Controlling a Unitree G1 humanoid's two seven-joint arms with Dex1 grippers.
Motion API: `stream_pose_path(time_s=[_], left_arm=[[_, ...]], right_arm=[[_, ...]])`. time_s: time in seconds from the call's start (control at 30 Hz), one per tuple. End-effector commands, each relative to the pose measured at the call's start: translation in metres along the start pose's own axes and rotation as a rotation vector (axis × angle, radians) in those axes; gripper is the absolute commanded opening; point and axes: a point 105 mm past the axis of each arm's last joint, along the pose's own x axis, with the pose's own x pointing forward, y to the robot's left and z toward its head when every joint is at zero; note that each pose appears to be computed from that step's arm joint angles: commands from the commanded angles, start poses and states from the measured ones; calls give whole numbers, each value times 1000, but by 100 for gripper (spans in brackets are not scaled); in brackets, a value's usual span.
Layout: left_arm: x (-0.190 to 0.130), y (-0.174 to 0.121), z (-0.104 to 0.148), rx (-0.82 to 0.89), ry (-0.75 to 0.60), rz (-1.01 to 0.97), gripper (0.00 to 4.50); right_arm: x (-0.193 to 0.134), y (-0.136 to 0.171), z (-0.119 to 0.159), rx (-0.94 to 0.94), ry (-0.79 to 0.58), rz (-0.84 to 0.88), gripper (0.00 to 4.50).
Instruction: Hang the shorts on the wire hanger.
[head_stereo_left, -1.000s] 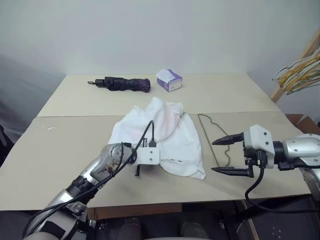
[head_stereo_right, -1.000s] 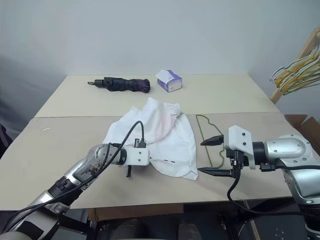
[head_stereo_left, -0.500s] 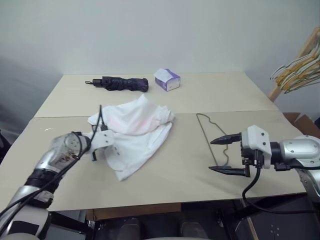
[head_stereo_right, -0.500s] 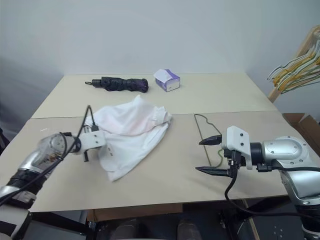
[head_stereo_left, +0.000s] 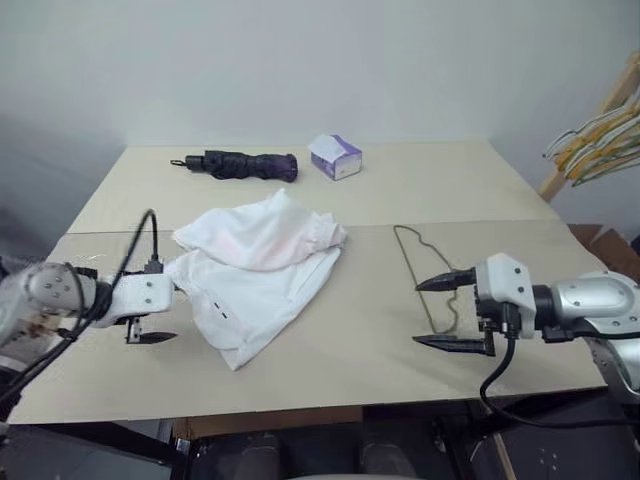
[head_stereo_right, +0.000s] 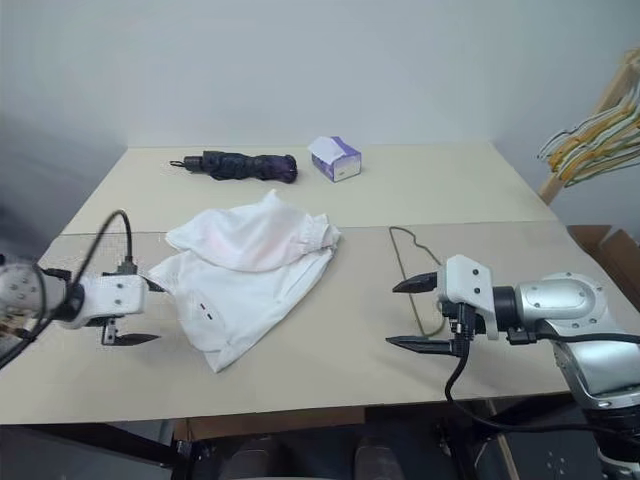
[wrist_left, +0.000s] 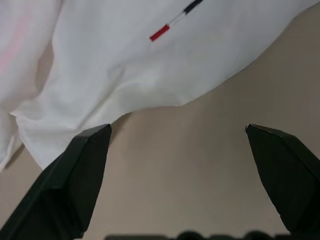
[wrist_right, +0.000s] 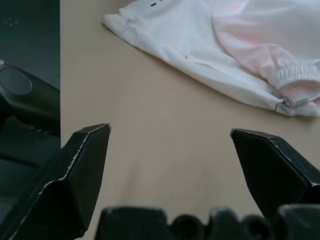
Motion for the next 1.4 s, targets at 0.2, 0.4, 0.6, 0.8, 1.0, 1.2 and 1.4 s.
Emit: stream_pose_path(time_s=[0.2, 0.4, 0.6, 0.8, 1.0, 1.2, 1.4], left_arm=[[30, -40, 75, -226, -182, -157, 447], [70, -48, 73, -264, -10, -155, 447], [99, -52, 54, -198, 136, -130, 447], [101, -52, 41, -152, 202, -125, 363], [91, -46, 26, -162, 231, -115, 180], [87, -38, 21, -177, 232, -90, 1], [78, -25, 24, -135, 174, -59, 1]], right_arm=[[7, -1, 12, -60, -42, -1, 450], [10, 0, 15, -65, -48, -12, 450], [10, 1, 16, -69, -51, -18, 450], [9, 0, 16, -71, -51, -28, 450], [12, 0, 17, -73, -58, -27, 450], [15, -1, 17, -78, -66, -21, 450], [20, -6, 20, -95, -77, -8, 450]])
